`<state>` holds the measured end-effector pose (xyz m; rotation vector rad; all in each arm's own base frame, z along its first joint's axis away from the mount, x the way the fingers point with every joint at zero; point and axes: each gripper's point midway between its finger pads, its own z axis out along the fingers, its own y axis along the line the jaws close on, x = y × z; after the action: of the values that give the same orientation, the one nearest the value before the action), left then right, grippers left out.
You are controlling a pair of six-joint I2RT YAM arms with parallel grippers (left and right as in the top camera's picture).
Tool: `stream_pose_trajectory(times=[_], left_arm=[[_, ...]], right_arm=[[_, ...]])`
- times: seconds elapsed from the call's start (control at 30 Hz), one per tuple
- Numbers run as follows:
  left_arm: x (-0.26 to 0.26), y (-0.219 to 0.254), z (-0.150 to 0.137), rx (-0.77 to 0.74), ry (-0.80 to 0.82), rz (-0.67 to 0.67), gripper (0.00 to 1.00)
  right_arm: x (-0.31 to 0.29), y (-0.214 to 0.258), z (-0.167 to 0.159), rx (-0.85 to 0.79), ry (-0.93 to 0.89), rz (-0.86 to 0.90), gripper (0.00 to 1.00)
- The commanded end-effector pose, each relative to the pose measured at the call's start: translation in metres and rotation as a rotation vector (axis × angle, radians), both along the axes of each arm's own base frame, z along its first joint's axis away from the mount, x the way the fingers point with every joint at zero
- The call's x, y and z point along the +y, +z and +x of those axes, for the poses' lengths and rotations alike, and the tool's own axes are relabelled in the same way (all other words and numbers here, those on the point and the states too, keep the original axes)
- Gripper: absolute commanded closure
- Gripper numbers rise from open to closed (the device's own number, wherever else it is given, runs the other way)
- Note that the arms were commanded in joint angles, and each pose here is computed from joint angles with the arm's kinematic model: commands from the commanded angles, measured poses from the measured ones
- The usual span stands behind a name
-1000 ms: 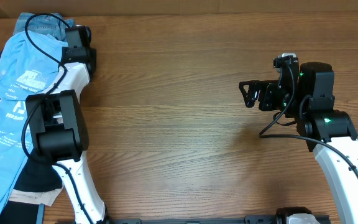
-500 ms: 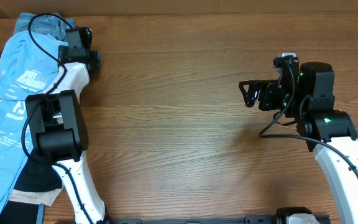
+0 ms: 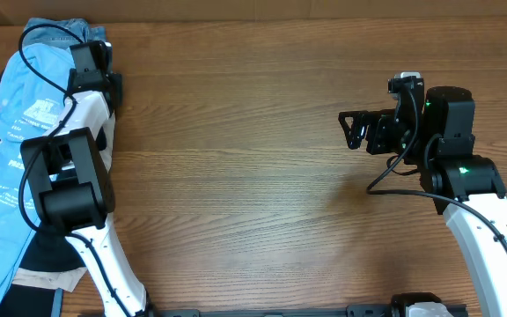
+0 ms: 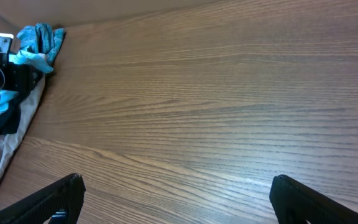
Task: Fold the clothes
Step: 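Lower the left gripper onto the light blue t-shirt collar and grasp, then lift the blue t-shirt off the pile with the left gripper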
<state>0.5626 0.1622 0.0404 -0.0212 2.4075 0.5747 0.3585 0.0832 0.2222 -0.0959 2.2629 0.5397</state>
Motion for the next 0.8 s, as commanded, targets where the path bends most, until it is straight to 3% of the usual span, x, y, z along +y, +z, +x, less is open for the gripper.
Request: stream_pose_trajectory(times=[0.0,0.07,0.23,0.4,0.47,0.53,0.77], left_arm=[[-0.003,0.001,0.007,-0.010,-0.026,-0.005,0.62],[-0.002,0.002,0.007,-0.016,-0.018,-0.002,0.74],[0.006,0.033,0.012,-0.058,0.071,0.079,0.77],[-0.012,0.095,0.030,-0.144,0.068,0.127,0.71],[-0.020,0.108,0.035,-0.164,0.054,0.125,0.79],[-0.027,0.111,0.037,-0.170,0.042,0.125,0.93],[-0.042,0.092,0.028,-0.085,-0.002,0.086,0.96]], right_arm=[[0.000,0.016,0.005,-0.039,0.003,0.006,0.01],[0.000,0.016,0.005,-0.039,0.003,0.006,0.01],[0.001,0.017,0.005,-0.046,0.003,0.006,0.01],[0.001,0.019,0.007,-0.058,0.003,0.007,0.01],[0.001,0.019,0.007,-0.057,0.003,0.007,0.01],[0.001,0.018,0.007,-0.054,0.003,0.007,0.01],[0.001,0.017,0.005,-0.046,0.003,0.006,0.01]])
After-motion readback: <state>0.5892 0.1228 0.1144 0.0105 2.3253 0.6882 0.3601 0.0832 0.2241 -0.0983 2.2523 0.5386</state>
